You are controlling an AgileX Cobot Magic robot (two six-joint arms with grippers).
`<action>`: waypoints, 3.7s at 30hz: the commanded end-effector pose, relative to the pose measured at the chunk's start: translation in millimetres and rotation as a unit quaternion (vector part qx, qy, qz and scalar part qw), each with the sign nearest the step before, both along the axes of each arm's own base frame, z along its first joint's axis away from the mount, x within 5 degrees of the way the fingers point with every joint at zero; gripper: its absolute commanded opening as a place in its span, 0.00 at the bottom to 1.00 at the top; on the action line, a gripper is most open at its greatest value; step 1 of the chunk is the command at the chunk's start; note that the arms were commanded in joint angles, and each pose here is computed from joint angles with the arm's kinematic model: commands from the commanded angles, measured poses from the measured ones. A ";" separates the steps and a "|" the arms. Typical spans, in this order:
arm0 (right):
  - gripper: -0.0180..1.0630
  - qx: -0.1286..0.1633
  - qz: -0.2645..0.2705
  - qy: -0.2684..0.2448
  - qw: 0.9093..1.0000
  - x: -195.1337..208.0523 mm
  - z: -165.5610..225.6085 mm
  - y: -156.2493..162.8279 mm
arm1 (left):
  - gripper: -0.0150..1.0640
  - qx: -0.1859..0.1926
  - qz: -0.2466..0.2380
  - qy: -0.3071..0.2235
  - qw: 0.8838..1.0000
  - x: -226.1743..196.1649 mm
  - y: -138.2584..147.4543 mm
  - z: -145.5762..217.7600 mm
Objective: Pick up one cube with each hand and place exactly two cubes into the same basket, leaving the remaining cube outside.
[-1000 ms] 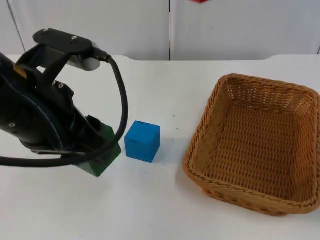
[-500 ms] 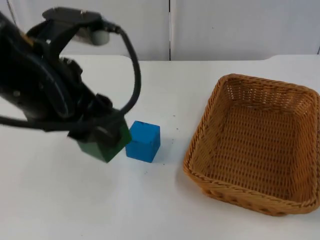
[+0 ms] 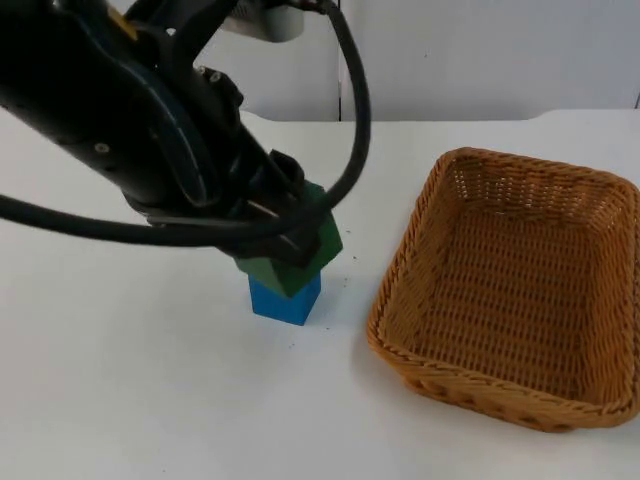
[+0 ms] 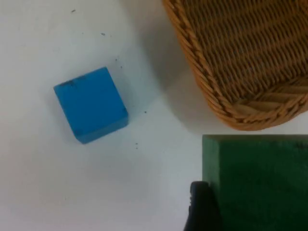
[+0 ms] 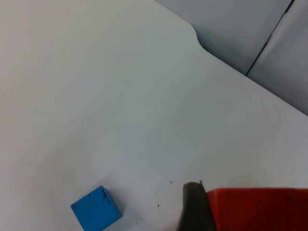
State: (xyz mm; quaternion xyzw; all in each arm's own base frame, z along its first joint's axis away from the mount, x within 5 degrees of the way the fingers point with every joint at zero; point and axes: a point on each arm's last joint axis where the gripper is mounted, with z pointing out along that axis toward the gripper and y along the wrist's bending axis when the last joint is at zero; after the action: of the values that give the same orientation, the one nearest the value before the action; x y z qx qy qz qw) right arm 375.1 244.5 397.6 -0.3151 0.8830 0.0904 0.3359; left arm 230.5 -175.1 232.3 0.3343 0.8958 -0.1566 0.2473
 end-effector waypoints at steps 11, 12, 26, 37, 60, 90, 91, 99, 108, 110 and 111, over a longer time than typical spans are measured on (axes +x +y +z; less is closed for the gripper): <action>0.02 -0.038 -0.014 0.040 0.998 -36.4 -9.8 -50.4 | 0.01 -0.027 0.005 -0.036 0.999 4.5 -7.6 11.4; 0.02 -0.037 -0.023 0.041 0.998 -34.1 -13.7 -57.0 | 0.01 -0.031 -0.001 -0.041 0.999 3.9 -11.4 14.7; 0.02 -0.044 -0.086 0.074 0.993 -12.2 -67.8 -101.7 | 0.01 -0.030 -0.051 -0.053 0.997 6.2 -44.3 14.7; 0.02 -0.046 -0.086 0.059 0.993 -12.9 -123.6 -103.3 | 0.01 -0.011 -0.053 -0.033 0.998 34.0 -67.4 -11.8; 0.02 -0.055 -0.095 0.074 0.991 14.8 -203.8 -103.3 | 0.01 -0.019 -0.078 -0.034 0.996 48.0 -105.5 -60.8; 0.02 -0.059 -0.105 0.096 0.988 30.3 -271.6 -97.9 | 0.01 -0.001 -0.118 -0.052 0.992 42.0 -132.7 -112.5; 0.02 -0.059 -0.105 0.096 0.988 30.3 -271.6 -97.9 | 0.01 0.001 -0.116 -0.048 0.992 42.0 -132.8 -115.1; 0.02 -0.059 -0.105 0.097 0.988 30.2 -271.7 -98.0 | 0.03 0.003 -0.119 -0.044 0.992 41.5 -132.7 -117.8; 0.27 -0.061 -0.105 0.102 0.987 29.3 -272.1 -98.2 | 0.53 0.001 -0.117 -0.040 0.992 41.0 -132.8 -117.9; 0.41 -0.062 -0.105 0.104 0.987 29.0 -272.4 -98.4 | 0.68 -0.001 -0.113 -0.039 0.993 41.0 -132.9 -116.9; 0.47 -0.062 -0.105 0.103 0.987 28.8 -270.7 -98.4 | 0.74 -0.003 -0.112 -0.039 0.993 41.0 -133.0 -115.9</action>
State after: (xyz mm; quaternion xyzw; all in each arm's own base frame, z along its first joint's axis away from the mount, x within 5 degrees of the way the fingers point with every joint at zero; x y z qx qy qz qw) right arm 404.9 147.9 124.7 -0.2355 0.9441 0.0308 0.2286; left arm 271.0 -305.9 111.8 0.4481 0.8398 -0.1658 0.2578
